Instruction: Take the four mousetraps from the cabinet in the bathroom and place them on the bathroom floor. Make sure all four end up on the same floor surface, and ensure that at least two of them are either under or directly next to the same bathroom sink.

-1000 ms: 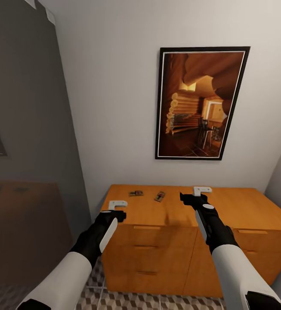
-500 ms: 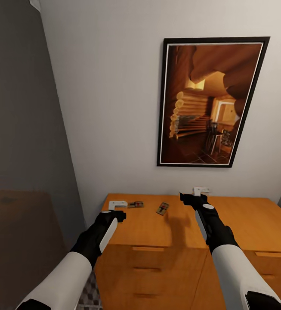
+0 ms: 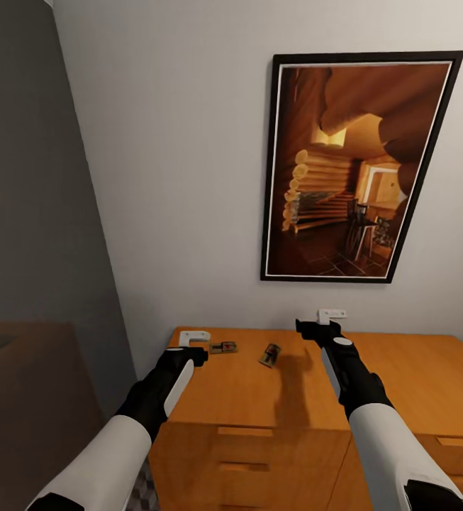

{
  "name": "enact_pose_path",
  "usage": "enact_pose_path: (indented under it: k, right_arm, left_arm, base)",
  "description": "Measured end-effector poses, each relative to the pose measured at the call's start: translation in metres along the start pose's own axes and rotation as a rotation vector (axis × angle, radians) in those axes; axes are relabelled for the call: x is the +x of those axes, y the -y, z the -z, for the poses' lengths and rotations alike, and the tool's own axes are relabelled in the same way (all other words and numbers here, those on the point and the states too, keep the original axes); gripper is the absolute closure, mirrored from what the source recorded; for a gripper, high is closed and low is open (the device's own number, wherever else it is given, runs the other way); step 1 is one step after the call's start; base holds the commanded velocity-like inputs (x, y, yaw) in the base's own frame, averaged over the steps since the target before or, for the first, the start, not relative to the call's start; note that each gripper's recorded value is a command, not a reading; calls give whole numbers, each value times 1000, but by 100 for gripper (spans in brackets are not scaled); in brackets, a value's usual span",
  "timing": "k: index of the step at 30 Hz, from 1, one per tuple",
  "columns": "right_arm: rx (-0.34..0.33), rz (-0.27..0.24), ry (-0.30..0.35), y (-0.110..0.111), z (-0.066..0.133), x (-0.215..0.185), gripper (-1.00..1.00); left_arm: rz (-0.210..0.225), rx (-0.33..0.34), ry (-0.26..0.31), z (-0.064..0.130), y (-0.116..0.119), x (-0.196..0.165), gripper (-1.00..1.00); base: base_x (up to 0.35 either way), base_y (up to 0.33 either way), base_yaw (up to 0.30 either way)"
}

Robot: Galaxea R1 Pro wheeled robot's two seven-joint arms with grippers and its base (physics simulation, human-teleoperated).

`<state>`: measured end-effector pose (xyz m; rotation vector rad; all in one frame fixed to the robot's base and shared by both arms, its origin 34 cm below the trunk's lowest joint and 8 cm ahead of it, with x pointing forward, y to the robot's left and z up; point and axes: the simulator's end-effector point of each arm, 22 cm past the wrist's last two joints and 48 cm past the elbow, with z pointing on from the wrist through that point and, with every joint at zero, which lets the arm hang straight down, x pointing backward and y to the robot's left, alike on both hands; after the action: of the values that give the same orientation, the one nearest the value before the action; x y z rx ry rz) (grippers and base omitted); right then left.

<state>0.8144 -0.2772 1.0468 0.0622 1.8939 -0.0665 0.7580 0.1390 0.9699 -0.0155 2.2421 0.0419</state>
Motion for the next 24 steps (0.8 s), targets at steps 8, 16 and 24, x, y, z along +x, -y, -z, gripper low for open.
enact_pose_path:
  k: [8,16,24]
  right_arm:
    - [-3,1,-11,-2,-1,5,-100]
    - [-5,2,-16,-2,-1,8,-100]
    - [-5,2,-16,-2,-1,8,-100]
  left_arm:
    - [-1,0,0,0,0,0,-100]
    - [0,0,0,0,0,0,-100]
    - [-1,0,1,0,0,0,-100]
  base:
    - [7,0,0]
    - [1,0,0]
    - [100,62,0]
